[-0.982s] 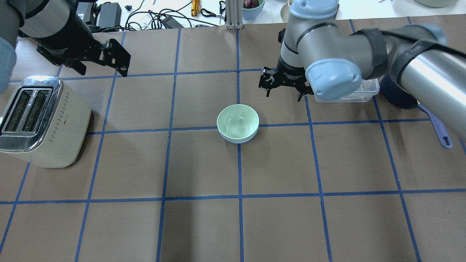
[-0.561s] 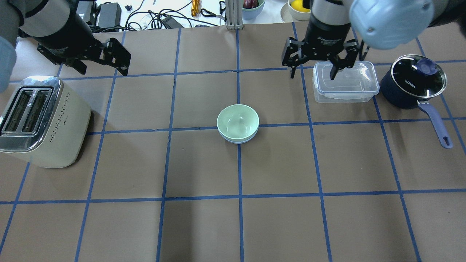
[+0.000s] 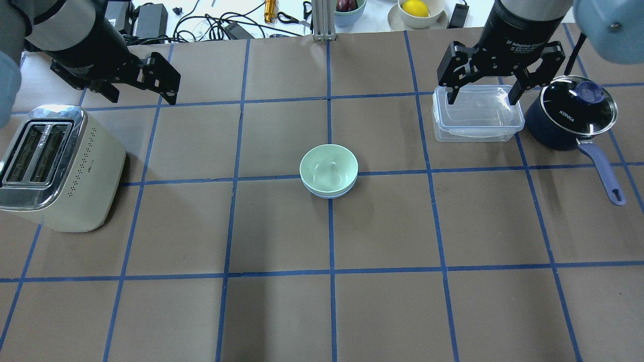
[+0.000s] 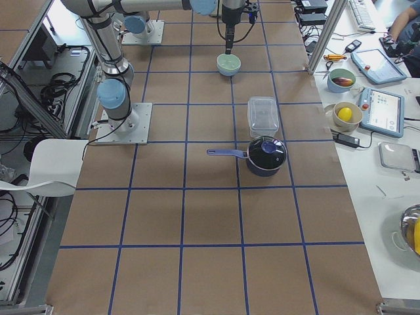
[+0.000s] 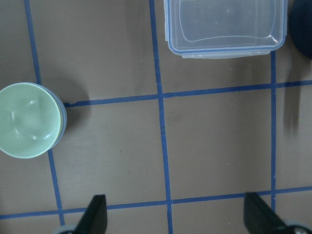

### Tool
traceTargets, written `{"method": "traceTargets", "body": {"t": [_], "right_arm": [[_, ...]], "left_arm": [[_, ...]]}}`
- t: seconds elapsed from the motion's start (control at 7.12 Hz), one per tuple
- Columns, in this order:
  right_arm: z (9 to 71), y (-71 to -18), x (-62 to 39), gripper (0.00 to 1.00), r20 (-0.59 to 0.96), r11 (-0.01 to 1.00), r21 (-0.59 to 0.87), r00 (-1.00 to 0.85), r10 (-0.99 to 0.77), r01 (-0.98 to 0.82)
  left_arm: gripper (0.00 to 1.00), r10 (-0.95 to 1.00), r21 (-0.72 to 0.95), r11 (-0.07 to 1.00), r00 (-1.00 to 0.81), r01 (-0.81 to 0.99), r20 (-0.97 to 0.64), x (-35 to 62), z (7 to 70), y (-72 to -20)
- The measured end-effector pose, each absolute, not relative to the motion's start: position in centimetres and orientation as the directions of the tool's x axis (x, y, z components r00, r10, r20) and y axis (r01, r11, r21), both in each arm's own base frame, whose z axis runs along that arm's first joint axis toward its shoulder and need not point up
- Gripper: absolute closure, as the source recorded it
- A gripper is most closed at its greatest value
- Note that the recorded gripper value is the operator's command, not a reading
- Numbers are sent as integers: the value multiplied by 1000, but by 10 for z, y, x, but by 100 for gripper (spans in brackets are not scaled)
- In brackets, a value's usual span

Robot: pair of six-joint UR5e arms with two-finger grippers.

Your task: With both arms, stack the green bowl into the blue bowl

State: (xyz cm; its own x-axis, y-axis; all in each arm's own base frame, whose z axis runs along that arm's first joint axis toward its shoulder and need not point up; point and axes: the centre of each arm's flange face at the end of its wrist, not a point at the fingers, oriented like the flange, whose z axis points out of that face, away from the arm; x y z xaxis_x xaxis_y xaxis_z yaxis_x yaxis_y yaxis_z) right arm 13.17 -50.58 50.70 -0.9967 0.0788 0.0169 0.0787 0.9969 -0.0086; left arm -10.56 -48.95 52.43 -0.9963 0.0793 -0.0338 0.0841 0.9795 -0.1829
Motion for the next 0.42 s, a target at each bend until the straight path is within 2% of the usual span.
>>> {"method": "traceTargets", "body": {"t": [0.42], "right_arm": [[509, -506, 132, 0, 18, 997, -25, -997, 78, 77]], "left_arm": [[0, 80, -182, 980, -996, 84, -33, -106, 524, -489]]}}
